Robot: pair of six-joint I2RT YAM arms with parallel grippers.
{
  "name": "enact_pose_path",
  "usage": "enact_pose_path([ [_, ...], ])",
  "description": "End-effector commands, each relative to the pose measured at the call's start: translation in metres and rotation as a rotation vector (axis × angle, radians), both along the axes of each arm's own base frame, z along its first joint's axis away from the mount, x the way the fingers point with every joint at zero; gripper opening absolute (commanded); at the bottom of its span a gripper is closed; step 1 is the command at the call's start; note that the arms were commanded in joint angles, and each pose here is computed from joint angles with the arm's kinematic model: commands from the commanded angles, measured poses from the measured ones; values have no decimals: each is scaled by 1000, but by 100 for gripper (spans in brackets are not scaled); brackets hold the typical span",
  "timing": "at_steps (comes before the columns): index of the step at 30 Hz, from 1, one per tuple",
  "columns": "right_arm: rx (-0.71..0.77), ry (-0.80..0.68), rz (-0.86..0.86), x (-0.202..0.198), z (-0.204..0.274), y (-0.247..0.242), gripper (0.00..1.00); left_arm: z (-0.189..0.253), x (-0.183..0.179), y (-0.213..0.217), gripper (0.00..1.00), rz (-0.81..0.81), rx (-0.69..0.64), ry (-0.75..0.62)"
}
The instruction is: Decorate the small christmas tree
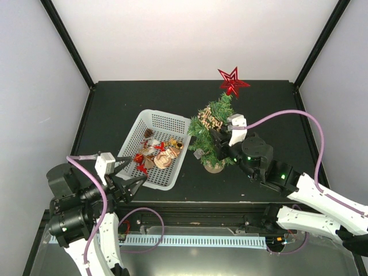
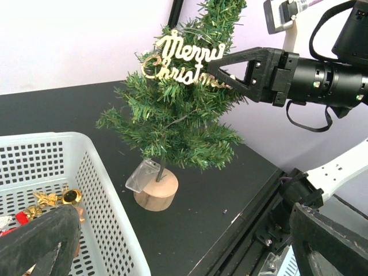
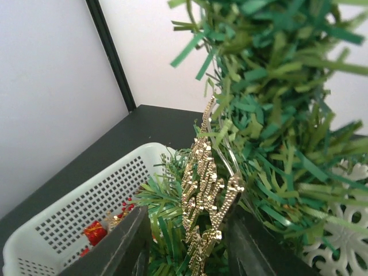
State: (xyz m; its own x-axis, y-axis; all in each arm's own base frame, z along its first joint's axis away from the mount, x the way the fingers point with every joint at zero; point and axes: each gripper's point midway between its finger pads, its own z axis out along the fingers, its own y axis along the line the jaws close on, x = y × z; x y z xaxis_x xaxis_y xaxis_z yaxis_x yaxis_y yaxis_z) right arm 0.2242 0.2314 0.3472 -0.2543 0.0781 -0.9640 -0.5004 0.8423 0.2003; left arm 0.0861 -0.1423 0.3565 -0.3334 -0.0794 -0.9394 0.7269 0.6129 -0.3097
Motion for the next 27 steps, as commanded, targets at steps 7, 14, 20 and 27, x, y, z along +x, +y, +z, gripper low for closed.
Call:
enact_pose_path([
  [7,45,-17,-18,-4,18,-14,40,2,-1,-1,99,0,1,-30],
  [14,23,-27,-60,-3,24,-25,15,3,0,-1,99,-1,-12,-19],
  [20,18,-10,-41,-3,16,-20,7,1,1,0,99,4,-13,-13],
  [27,6,9,-40,-2,9,-17,4,1,0,0,99,8,-13,-12],
])
